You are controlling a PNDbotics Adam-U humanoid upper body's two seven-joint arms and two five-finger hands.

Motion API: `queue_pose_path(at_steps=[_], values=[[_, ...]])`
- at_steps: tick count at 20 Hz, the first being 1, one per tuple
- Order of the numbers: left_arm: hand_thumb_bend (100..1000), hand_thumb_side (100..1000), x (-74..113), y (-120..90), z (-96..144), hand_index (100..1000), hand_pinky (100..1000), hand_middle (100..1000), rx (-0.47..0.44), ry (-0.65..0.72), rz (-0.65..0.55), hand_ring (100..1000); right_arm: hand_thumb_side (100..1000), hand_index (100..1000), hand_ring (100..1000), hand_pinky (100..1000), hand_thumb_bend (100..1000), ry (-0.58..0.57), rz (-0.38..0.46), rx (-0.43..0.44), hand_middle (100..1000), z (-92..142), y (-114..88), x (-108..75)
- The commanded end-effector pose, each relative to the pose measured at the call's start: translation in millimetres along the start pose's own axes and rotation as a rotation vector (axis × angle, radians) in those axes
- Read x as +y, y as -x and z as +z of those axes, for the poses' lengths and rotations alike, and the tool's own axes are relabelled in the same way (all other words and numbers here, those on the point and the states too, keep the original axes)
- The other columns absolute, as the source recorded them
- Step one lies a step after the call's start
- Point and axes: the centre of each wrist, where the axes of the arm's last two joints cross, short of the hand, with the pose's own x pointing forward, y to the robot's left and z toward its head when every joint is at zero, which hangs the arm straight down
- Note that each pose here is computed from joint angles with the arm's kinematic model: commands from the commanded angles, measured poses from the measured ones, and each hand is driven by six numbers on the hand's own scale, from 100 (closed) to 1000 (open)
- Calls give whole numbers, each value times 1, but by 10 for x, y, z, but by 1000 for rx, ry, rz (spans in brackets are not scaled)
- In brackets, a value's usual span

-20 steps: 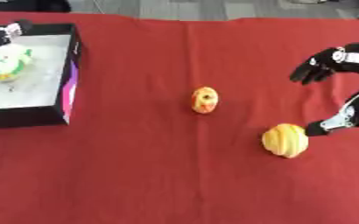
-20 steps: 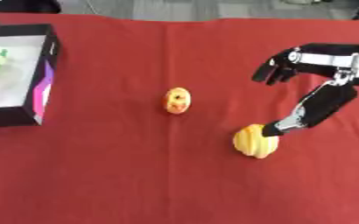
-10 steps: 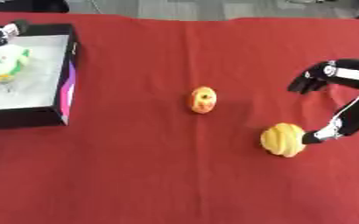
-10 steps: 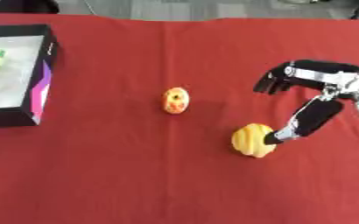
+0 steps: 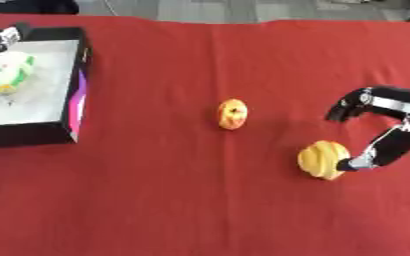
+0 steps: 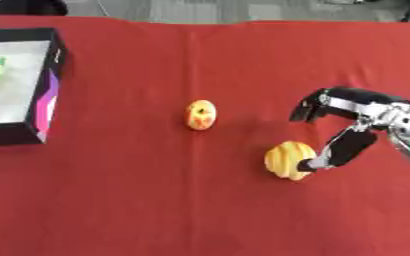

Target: Pick up the objects with one hand, pass them to the other hand, and then place them into the box on the other side of the table.

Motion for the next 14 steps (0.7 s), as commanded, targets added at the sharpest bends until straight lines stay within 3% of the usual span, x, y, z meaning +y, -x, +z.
queue_pose_path(at_steps=[1,14], values=[[612,546,129,-44,4,772,776,744,-16,-34,-3,858,157,737,750,835,605,18,29,15,686,20,32,-24],[601,556,118,-44,15,767,777,742,-17,-34,7,857,134,729,734,833,584,11,71,44,675,-61,148,163]])
